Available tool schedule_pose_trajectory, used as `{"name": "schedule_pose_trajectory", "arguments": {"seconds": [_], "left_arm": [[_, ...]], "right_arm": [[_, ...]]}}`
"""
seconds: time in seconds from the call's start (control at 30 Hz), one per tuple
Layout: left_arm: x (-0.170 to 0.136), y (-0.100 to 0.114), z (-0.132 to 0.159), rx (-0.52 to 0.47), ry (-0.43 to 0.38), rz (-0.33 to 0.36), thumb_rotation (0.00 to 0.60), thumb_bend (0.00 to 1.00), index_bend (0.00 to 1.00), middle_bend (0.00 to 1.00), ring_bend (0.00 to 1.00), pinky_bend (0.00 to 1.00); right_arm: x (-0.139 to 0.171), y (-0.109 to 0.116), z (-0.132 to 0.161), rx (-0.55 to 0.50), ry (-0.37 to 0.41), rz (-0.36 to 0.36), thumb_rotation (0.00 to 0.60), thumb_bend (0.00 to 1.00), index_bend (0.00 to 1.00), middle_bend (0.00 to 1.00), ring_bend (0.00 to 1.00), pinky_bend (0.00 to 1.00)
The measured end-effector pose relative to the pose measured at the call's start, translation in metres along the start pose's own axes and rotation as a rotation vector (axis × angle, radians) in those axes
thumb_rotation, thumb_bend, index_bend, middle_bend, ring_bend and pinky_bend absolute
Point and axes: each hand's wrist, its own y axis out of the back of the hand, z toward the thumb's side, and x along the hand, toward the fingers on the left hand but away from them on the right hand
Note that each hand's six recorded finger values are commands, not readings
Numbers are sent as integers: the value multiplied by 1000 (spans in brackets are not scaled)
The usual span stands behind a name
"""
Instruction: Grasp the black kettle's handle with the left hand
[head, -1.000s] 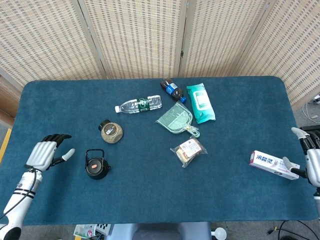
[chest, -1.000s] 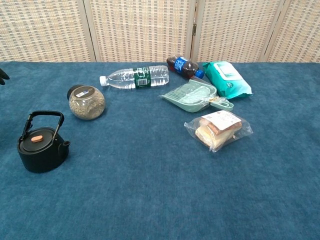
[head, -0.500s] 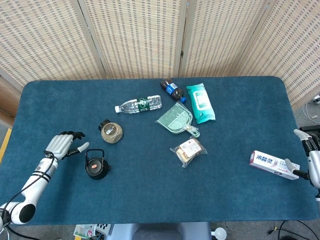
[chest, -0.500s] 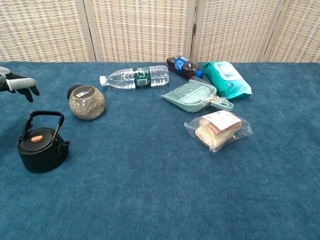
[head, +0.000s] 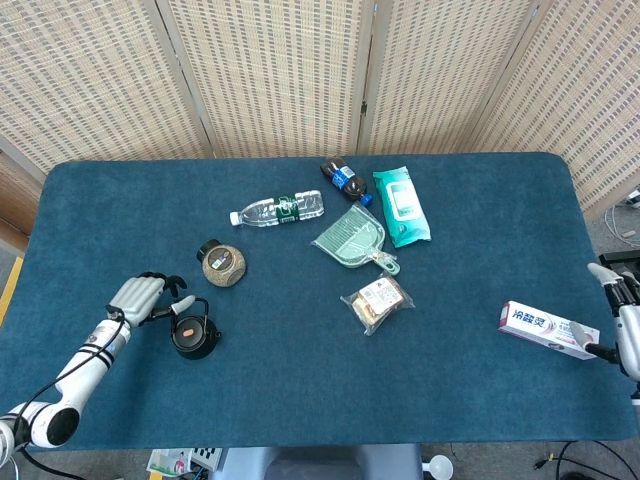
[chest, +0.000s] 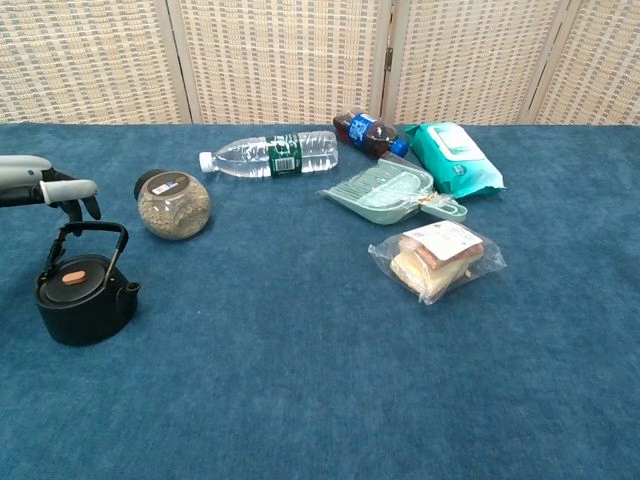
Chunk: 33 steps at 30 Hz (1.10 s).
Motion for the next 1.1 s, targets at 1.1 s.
{"name": "schedule_pose_trajectory", "arguments": {"seconds": [1.1], "left_arm": [[-63, 4, 51, -15, -166, 49, 0, 128, 313, 472, 271, 126]], "right_arm": [[8, 1, -6, -20, -10, -12, 600, 277, 118, 181, 141, 30]]}}
